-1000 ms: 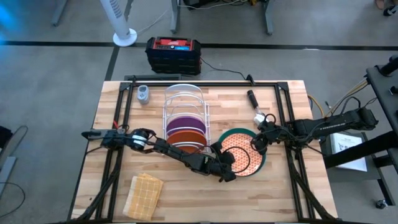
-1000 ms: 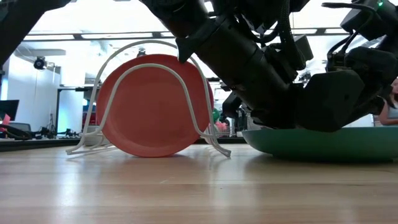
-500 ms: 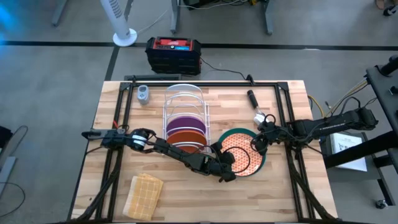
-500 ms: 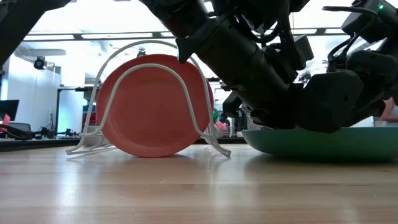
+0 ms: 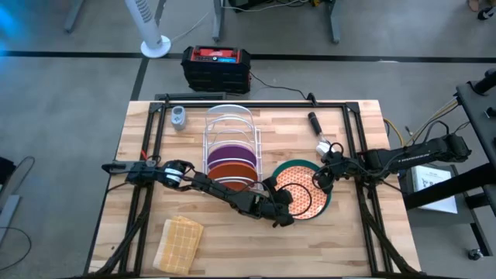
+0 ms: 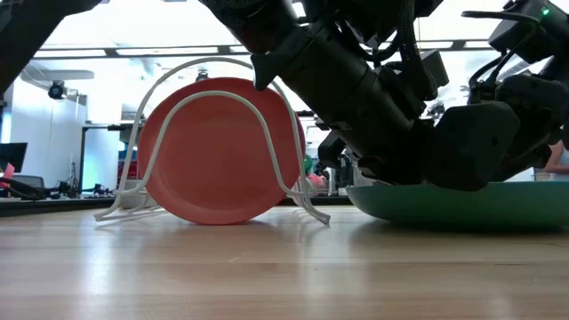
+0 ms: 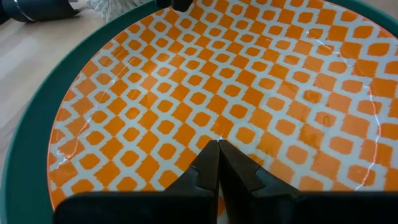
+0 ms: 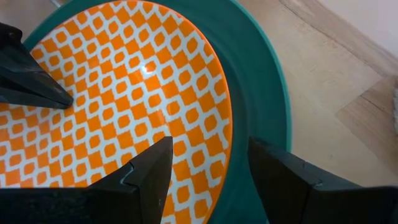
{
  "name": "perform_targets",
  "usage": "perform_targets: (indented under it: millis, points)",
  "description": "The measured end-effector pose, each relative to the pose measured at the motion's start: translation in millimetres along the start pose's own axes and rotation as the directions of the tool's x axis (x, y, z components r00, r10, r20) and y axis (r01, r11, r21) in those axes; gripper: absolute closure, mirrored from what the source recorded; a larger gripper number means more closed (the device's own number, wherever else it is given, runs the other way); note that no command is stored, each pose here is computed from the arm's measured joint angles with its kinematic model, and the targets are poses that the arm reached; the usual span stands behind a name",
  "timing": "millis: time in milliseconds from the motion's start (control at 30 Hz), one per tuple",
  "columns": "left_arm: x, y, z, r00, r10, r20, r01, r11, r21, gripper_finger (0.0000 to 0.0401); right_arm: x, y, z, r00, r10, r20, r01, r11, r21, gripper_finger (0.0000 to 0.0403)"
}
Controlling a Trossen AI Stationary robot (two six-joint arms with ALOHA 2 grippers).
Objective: Sort dishes
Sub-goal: Put the orange/white plate into the dish rack
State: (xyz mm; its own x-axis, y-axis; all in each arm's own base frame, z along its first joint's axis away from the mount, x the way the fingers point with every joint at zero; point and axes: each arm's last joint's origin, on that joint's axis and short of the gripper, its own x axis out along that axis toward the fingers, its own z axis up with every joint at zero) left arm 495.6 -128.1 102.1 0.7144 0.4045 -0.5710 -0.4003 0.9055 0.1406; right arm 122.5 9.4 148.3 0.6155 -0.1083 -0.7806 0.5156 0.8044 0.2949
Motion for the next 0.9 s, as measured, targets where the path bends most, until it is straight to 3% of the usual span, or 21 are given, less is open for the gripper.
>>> perform_targets:
  millis: [900]
  points:
    - [0.2, 0.3, -0.2, 1.0, 0.007, 0.001, -0.007, 1.0, 0.012, 0.0401, 0.7, -0.1, -0.2, 1.0, 0.002, 0.006, -0.002, 0.999, 0.033, 0.0188]
